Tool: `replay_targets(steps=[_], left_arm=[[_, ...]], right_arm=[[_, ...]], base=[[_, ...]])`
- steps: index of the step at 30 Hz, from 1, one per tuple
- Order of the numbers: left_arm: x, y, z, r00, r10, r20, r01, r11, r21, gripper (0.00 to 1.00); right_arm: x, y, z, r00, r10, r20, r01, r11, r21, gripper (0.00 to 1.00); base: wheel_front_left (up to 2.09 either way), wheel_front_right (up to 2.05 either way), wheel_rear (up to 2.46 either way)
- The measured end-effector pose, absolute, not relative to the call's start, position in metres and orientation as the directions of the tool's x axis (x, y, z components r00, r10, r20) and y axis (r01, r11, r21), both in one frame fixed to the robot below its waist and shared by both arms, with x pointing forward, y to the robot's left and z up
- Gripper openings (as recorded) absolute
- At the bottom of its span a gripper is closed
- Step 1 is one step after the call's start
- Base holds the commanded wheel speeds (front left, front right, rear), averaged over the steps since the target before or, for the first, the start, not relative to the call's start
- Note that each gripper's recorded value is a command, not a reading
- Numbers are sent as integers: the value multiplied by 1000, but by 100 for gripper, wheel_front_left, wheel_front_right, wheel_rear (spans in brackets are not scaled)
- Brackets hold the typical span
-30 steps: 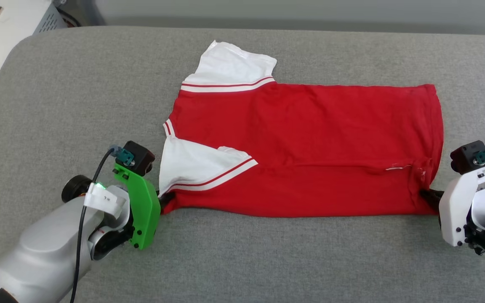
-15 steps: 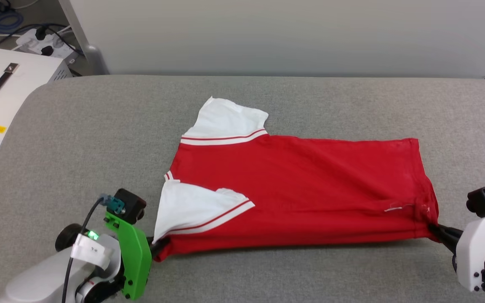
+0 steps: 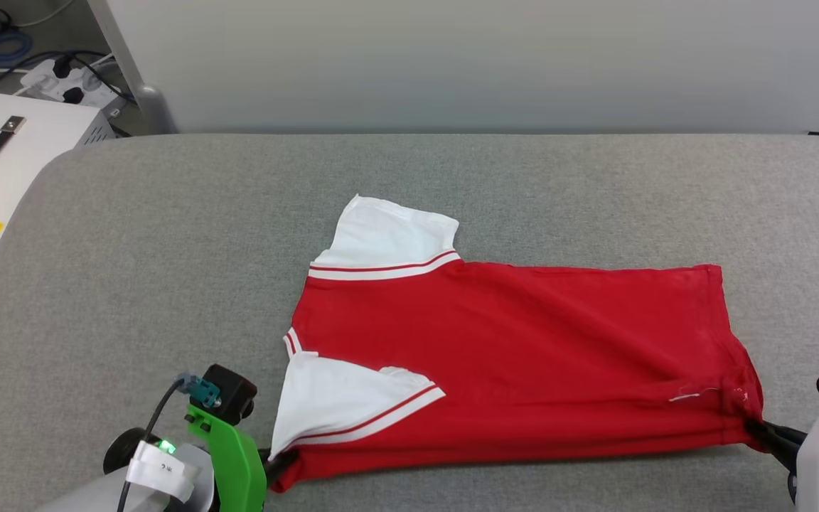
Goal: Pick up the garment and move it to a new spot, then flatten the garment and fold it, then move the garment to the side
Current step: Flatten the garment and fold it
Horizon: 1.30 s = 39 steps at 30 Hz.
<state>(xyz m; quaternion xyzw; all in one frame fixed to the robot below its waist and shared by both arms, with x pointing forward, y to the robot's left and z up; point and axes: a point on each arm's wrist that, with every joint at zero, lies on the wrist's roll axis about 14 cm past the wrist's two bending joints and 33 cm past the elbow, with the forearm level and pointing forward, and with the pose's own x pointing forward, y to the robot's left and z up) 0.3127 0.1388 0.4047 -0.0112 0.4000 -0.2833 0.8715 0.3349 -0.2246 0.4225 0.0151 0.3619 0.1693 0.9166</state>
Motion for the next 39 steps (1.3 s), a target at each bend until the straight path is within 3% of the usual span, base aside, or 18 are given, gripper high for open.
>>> replay_targets(steps=[10, 11, 12, 13, 14, 15, 21, 28, 33, 39], left_arm=[[321, 144, 366, 479, -464, -745, 418, 867, -271, 0], [322, 145, 363, 478, -461, -748, 414, 869, -271, 17], [323, 146, 361, 483, -459, -746, 408, 872, -272, 65], [324, 146, 361, 489, -460, -741, 406, 872, -274, 100], [326, 146, 362, 501, -459, -733, 401, 874, -273, 100], [327, 146, 363, 511, -462, -725, 401, 874, -275, 100], [332, 162, 380, 587, -435, -683, 407, 888, -215, 100], [374, 177, 446, 756, -404, -515, 426, 901, -81, 100], [417, 171, 502, 844, -404, -352, 437, 900, 13, 100], [468, 158, 551, 870, -428, -244, 457, 887, 72, 100]], right_arm=[[339, -219, 383, 619, 293, -729, -225, 955, 193, 0], [339, -218, 379, 616, 291, -732, -220, 956, 195, 0], [339, -217, 376, 616, 290, -733, -218, 956, 195, 0], [340, -217, 375, 620, 288, -730, -216, 957, 194, 27], [341, -217, 375, 631, 286, -721, -212, 958, 194, 90], [343, -216, 376, 647, 285, -707, -211, 958, 194, 100], [364, -220, 409, 790, 264, -554, -223, 964, 142, 100], [389, -226, 476, 943, 210, -258, -199, 978, 69, 100], [397, -225, 525, 986, 160, -38, -160, 987, 20, 100], [399, -214, 565, 980, 137, 147, -134, 991, -29, 100]], base=[[0, 0, 0], [0, 0, 0], [0, 0, 0], [0, 0, 0], [0, 0, 0], [0, 0, 0], [0, 0, 0], [0, 0, 0], [0, 0, 0], [0, 0, 0]])
